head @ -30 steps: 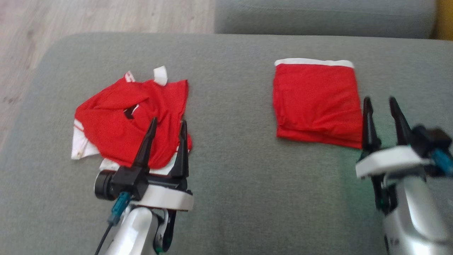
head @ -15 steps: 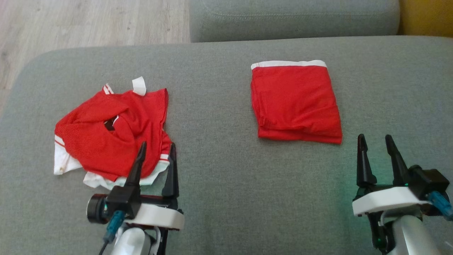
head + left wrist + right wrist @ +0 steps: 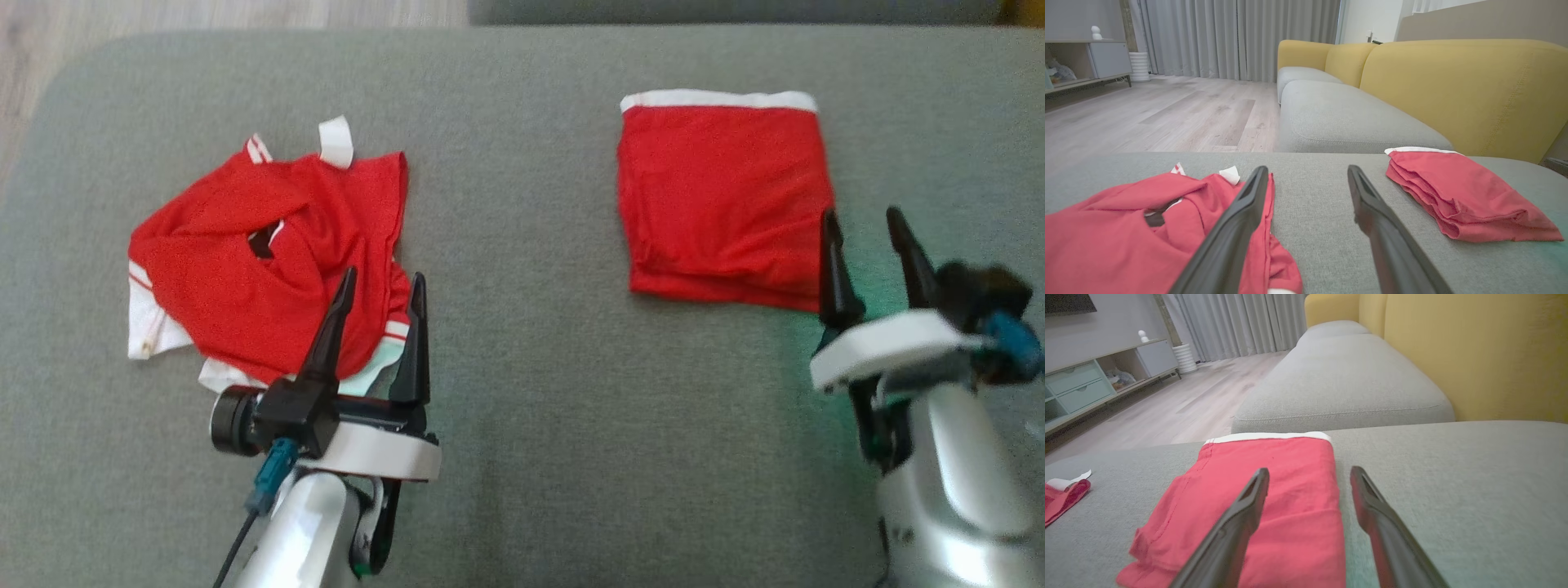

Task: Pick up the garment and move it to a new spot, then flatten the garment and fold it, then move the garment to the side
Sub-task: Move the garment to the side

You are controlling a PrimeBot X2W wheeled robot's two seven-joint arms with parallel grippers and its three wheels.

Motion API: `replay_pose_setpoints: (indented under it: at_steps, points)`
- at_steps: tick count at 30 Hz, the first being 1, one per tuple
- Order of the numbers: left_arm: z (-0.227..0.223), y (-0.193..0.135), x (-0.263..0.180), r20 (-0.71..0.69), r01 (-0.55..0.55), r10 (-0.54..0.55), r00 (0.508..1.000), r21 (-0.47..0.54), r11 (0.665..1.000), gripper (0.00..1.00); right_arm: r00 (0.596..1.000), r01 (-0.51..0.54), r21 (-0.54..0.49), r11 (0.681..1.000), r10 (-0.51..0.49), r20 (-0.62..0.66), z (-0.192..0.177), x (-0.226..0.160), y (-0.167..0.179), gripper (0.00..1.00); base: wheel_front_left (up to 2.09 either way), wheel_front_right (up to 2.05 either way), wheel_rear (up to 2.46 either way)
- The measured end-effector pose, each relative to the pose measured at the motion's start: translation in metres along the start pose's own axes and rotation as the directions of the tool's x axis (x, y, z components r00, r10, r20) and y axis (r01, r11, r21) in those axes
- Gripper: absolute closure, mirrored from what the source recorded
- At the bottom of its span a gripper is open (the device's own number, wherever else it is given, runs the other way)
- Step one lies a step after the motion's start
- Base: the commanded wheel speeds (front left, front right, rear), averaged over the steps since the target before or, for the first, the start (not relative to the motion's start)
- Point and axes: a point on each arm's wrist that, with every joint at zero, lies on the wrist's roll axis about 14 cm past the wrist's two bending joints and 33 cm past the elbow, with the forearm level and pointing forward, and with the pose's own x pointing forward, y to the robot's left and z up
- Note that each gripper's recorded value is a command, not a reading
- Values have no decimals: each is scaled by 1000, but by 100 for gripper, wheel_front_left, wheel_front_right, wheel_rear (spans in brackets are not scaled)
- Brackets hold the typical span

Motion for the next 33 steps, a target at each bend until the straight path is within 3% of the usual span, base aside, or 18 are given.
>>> replay_pose_setpoints:
  at_steps: [11, 18, 19, 20, 28, 33]
  points:
    - [-9, 15, 7, -28, -32, 32, 999, 5, 999, 0, 965, 52, 24, 998, -44, -260, -47, 56, -19, 0, 0, 0, 0]
    - [-8, 21, 3, -28, -58, 58, 998, -16, 998, 0, 926, 23, 46, 999, -4, -377, -68, 61, -8, 0, 0, 0, 0]
    - [-8, 21, 3, -28, -58, 58, 998, -16, 998, 0, 926, 23, 46, 999, -4, -377, -68, 61, -8, 57, 0, 0, 0]
    - [-7, 21, 3, -26, -58, 58, 998, -16, 998, 0, 922, 17, 39, 999, -1, -386, -68, 61, -8, 100, 0, 0, 0]
    - [1, 17, 1, -6, -51, 51, 999, -9, 999, 0, 928, -83, -117, 990, 34, -371, -54, 56, -6, 100, 0, 0, 0]
    - [11, 11, 1, 22, -35, 36, 999, -14, 999, 0, 925, -151, -295, 943, 29, -379, -39, 43, -22, 100, 0, 0, 0]
